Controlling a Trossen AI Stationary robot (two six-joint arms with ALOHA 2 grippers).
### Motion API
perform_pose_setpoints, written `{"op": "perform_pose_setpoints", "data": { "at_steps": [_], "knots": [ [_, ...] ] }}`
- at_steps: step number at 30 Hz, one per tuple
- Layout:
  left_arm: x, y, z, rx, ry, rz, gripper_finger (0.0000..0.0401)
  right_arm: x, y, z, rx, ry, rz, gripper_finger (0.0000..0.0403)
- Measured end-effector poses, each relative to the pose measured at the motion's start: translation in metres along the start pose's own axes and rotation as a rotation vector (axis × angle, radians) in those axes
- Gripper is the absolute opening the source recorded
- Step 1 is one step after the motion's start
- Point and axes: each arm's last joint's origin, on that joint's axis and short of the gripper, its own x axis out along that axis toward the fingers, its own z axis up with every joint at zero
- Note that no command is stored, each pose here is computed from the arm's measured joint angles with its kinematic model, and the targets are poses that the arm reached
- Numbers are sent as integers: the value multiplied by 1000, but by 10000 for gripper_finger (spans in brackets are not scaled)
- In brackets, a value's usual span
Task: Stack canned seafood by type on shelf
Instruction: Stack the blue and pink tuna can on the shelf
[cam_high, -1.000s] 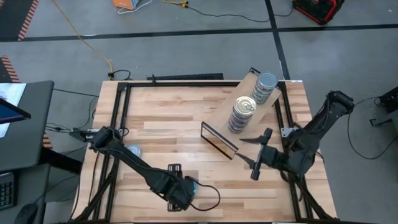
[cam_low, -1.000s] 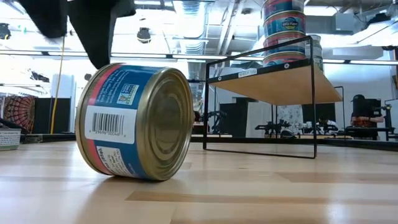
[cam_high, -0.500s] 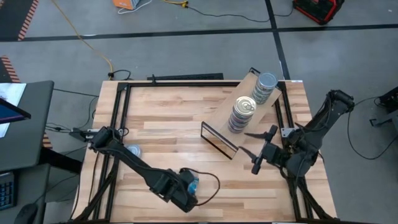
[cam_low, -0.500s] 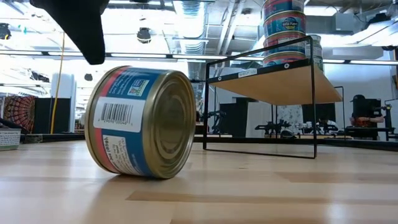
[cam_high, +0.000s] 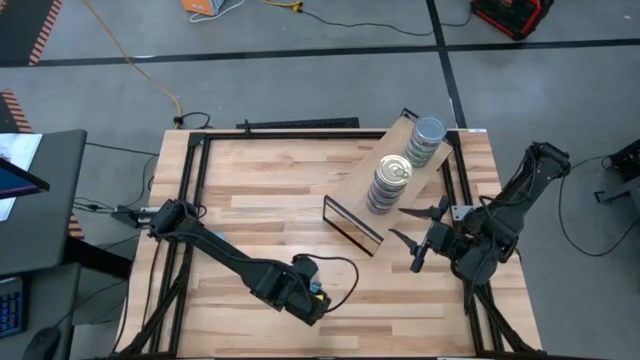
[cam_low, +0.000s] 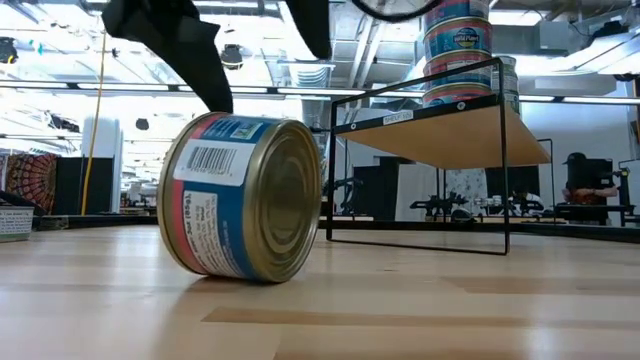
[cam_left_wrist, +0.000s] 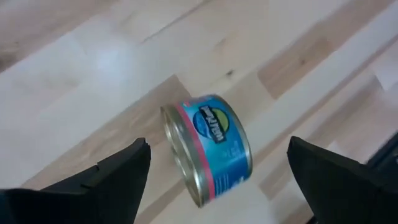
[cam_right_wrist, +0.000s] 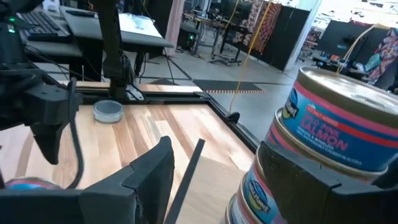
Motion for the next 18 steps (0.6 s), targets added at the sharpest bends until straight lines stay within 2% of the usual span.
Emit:
{"op": "perform_pose_setpoints", "data": {
  "at_steps": [5, 10, 18],
  "knots": [
    [14, 0, 4, -21, -20, 22, 367, 0, 0, -2, 2, 7, -1, 271],
    [40, 2, -4, 21, 58, 77, 367, 0, -1, -2, 2, 7, -1, 271],
    [39, 5, -4, 75, 79, 106, 365, 0, -1, -2, -1, 8, -2, 271]
  ]
}}
